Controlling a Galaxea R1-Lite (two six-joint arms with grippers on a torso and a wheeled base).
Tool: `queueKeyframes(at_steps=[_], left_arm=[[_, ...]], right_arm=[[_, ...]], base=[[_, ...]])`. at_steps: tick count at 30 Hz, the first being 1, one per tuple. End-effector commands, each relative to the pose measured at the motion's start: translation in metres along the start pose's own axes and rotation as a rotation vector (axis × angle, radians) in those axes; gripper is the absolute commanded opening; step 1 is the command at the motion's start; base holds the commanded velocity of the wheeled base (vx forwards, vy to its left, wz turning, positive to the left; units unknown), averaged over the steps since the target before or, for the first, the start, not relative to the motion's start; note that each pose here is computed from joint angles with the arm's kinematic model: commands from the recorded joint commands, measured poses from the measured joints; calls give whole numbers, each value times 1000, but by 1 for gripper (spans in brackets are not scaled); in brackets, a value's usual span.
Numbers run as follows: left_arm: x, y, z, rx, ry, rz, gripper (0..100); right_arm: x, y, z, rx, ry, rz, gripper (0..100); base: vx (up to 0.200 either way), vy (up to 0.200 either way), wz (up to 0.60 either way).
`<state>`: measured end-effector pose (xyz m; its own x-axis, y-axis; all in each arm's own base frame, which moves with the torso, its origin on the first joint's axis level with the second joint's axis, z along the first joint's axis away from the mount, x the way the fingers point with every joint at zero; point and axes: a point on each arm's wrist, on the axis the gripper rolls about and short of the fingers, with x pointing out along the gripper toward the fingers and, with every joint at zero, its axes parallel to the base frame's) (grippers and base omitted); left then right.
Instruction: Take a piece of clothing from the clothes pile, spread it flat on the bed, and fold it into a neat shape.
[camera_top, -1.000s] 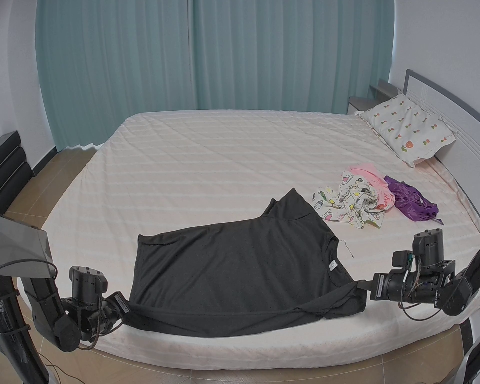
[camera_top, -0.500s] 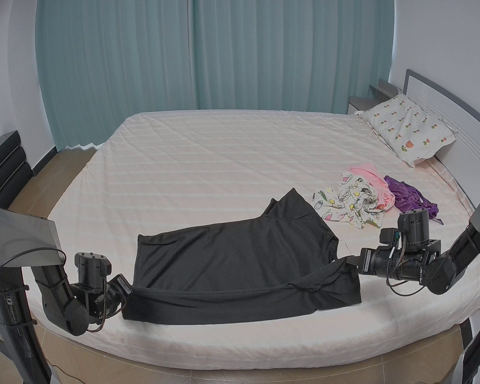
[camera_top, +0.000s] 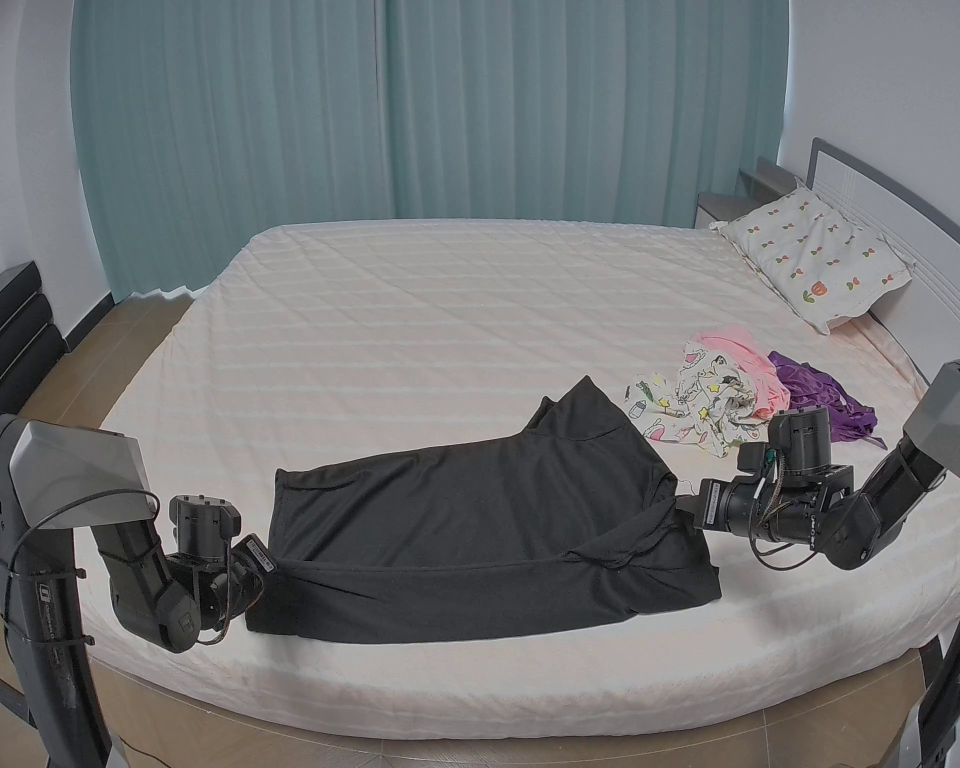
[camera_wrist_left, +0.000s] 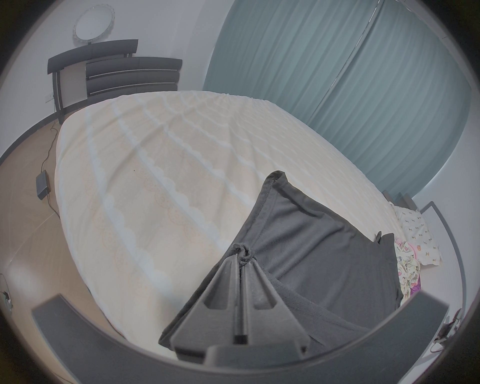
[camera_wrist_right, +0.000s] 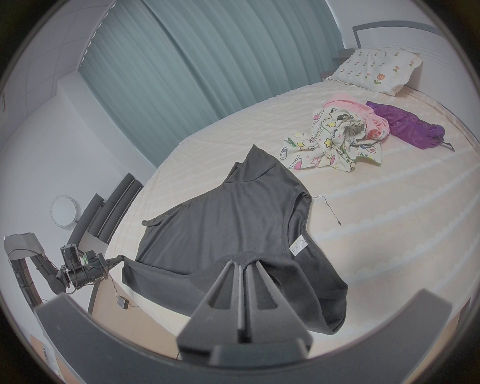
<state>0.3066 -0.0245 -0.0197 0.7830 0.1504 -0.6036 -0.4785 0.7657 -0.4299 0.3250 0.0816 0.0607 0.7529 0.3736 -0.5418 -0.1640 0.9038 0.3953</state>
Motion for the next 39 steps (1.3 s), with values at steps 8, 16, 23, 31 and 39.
queueKeyframes(at_steps=[8, 16, 23, 31, 39], left_arm=[[27, 0, -6, -2, -8, 22, 0], [35, -2, -7, -7, -13, 16, 0], [38, -5, -5, -17, -20, 3, 100], [32, -1, 7, -56, -49, 9, 100], [1, 12, 13, -138, -20, 17, 100]], right_arm=[[38, -7, 2, 72, -9, -29, 0], [51, -11, 0, 88, -3, -34, 0], [64, -15, -2, 173, 5, -31, 100], [71, -23, 6, 348, -23, -47, 100], [69, -18, 2, 512, -11, -62, 100]], base=[[0, 0, 0], [0, 0, 0], [0, 0, 0], [0, 0, 0], [0, 0, 0]])
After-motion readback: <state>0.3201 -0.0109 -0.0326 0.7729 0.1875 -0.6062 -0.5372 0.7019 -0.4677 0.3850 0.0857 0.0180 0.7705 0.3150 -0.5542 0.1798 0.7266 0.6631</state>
